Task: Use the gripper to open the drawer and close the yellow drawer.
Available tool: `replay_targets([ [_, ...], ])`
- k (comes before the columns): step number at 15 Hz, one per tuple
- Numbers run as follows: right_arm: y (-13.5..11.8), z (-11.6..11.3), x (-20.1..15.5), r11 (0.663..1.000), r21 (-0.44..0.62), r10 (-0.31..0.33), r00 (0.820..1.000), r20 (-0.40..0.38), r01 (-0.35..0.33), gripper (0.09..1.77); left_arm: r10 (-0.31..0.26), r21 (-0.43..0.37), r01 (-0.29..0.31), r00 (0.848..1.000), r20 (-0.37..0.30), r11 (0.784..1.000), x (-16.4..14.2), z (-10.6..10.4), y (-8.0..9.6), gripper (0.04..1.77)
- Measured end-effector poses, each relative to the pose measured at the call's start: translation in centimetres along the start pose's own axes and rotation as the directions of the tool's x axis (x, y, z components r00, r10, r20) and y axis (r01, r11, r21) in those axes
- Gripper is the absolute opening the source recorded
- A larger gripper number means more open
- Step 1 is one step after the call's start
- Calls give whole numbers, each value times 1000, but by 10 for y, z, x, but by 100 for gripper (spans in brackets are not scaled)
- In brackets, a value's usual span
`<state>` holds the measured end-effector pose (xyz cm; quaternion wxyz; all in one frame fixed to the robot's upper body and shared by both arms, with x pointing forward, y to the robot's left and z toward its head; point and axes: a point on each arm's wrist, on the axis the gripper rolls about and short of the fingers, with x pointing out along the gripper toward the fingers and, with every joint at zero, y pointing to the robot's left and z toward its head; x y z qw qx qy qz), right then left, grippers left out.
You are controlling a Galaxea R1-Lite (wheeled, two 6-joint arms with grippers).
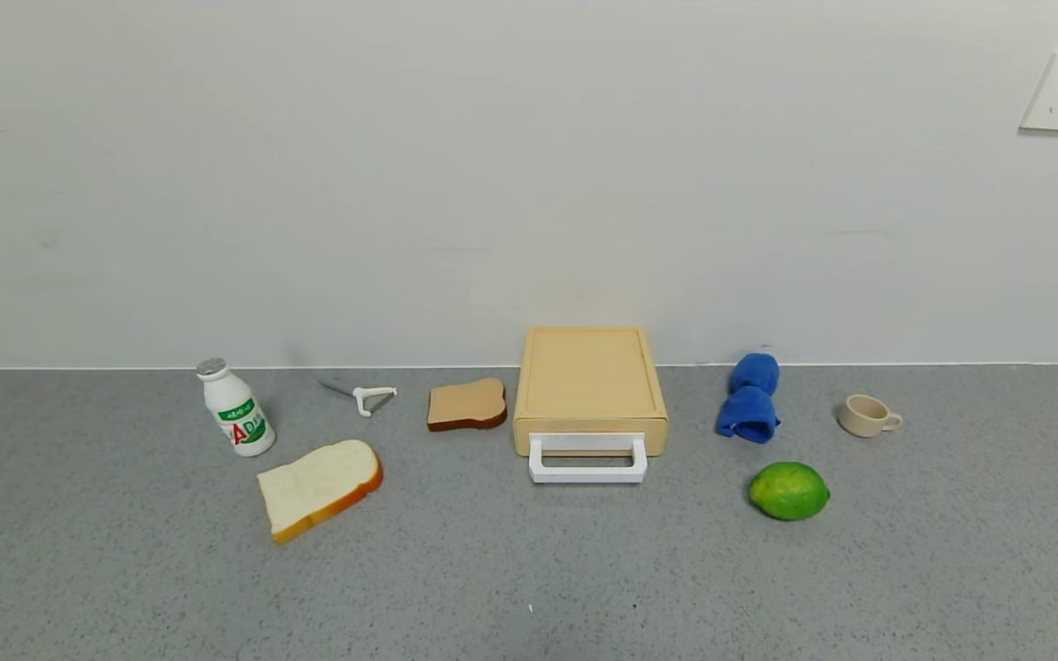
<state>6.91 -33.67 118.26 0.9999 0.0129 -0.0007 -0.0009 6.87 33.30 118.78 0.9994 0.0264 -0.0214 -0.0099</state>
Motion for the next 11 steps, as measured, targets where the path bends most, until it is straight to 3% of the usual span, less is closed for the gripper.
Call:
replay_targets([
  [2,0,0,0,1000,0,0,1000,0,0,171,2,-1,-2,999,-40,1000,0,-5,0,172],
  [11,0,0,0,1000,0,0,1000,0,0,171,13,-46,-15,999,-43,999,0,-5,0,172],
])
